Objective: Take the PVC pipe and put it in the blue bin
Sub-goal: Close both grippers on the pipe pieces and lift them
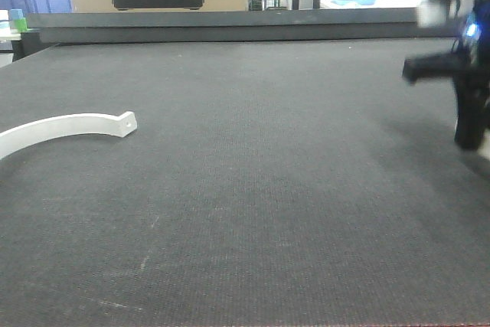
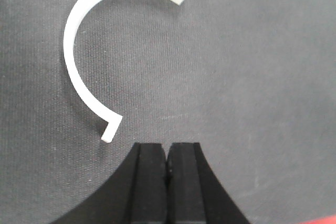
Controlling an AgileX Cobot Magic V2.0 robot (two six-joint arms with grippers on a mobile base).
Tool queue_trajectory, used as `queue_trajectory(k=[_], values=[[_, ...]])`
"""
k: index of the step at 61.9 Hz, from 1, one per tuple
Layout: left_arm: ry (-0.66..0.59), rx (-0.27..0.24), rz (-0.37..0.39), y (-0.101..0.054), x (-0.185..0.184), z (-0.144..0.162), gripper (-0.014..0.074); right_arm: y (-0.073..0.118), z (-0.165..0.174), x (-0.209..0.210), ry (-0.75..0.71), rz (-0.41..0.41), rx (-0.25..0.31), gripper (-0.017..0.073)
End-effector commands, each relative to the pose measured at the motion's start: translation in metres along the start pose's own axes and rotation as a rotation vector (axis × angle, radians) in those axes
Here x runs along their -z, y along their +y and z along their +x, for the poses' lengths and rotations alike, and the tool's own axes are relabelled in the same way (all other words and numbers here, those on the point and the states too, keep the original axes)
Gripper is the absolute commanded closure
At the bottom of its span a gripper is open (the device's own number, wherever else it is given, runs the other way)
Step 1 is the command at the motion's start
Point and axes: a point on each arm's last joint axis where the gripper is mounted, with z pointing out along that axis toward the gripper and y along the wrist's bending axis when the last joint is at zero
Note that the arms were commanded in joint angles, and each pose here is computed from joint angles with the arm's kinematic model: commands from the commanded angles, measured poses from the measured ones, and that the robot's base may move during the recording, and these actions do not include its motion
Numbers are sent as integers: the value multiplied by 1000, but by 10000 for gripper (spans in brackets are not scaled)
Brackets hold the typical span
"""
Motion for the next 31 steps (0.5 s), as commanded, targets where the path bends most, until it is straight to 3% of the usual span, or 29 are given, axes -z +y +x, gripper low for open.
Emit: queue_trajectory(k=[1, 17, 31], values=[[14, 44, -39, 3, 0, -6, 704, -1, 6, 26, -68, -9, 16, 718], [154, 6, -158, 17, -42, -38, 704, -4, 22, 78, -218, -43, 18, 718], [205, -34, -229, 28, -85, -76, 704, -5, 30, 86, -200, -39, 18, 718]])
